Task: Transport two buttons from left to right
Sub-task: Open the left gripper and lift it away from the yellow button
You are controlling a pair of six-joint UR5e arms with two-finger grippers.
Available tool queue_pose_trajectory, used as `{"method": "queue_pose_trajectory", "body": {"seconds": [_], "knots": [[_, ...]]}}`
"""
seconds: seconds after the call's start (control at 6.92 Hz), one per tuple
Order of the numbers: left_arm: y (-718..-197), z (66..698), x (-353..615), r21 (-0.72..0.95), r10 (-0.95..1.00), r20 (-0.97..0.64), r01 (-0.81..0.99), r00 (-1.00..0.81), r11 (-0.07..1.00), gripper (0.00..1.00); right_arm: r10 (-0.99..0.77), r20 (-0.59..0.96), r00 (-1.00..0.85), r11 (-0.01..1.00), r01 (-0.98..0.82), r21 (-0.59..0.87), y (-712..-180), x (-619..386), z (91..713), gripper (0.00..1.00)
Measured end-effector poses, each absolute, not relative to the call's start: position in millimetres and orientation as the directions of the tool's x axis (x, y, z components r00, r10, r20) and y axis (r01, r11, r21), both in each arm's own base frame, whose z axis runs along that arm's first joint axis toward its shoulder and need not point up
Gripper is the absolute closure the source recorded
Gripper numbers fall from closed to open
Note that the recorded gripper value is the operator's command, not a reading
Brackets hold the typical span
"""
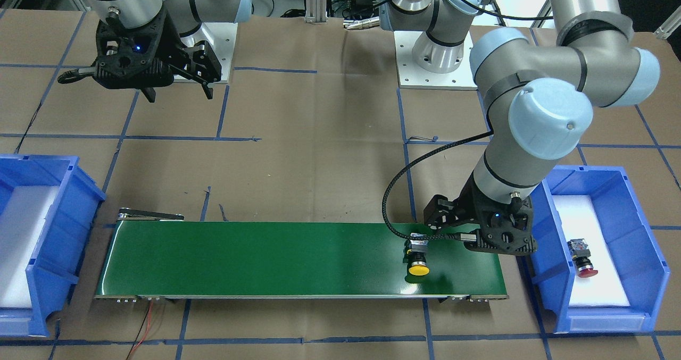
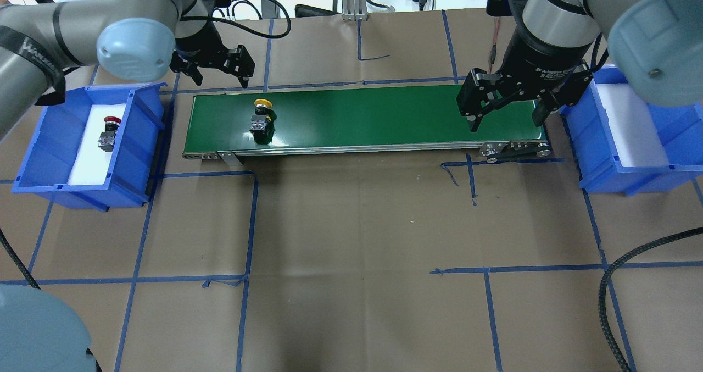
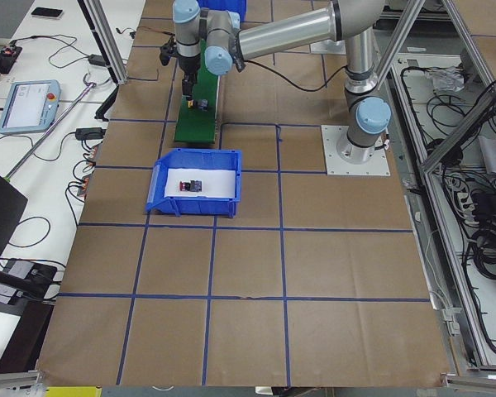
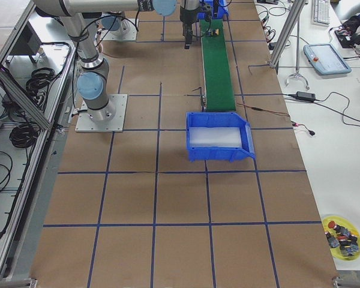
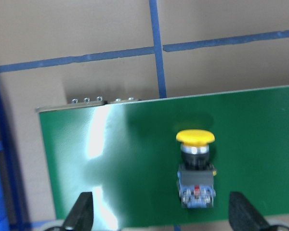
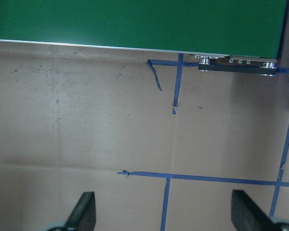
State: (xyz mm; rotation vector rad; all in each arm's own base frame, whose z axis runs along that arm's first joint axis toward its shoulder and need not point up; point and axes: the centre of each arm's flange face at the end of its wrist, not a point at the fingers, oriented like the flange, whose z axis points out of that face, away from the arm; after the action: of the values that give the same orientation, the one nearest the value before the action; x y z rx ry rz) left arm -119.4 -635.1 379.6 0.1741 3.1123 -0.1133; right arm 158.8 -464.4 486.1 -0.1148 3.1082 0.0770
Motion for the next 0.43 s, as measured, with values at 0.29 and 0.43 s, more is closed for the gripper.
{"method": "queue_pose_trajectory", "body": {"seconds": [0.29, 0.43], "knots": [[-641.0, 409.7, -93.8, -0.067, 0.082, -0.021, 0.083, -0.996, 0.994, 0.0, -0.073, -0.032, -0.997, 0.996, -0.074, 0.048, -464.6, 158.8, 486.0, 0.0], [-648.0, 413.2, -55.8, -0.069, 0.043, -0.014, 0.044, -0.999, 0.997, 0.0, -0.073, -0.032, -0.997, 0.996, -0.075, 0.047, -464.7, 158.8, 486.1, 0.0]]}}
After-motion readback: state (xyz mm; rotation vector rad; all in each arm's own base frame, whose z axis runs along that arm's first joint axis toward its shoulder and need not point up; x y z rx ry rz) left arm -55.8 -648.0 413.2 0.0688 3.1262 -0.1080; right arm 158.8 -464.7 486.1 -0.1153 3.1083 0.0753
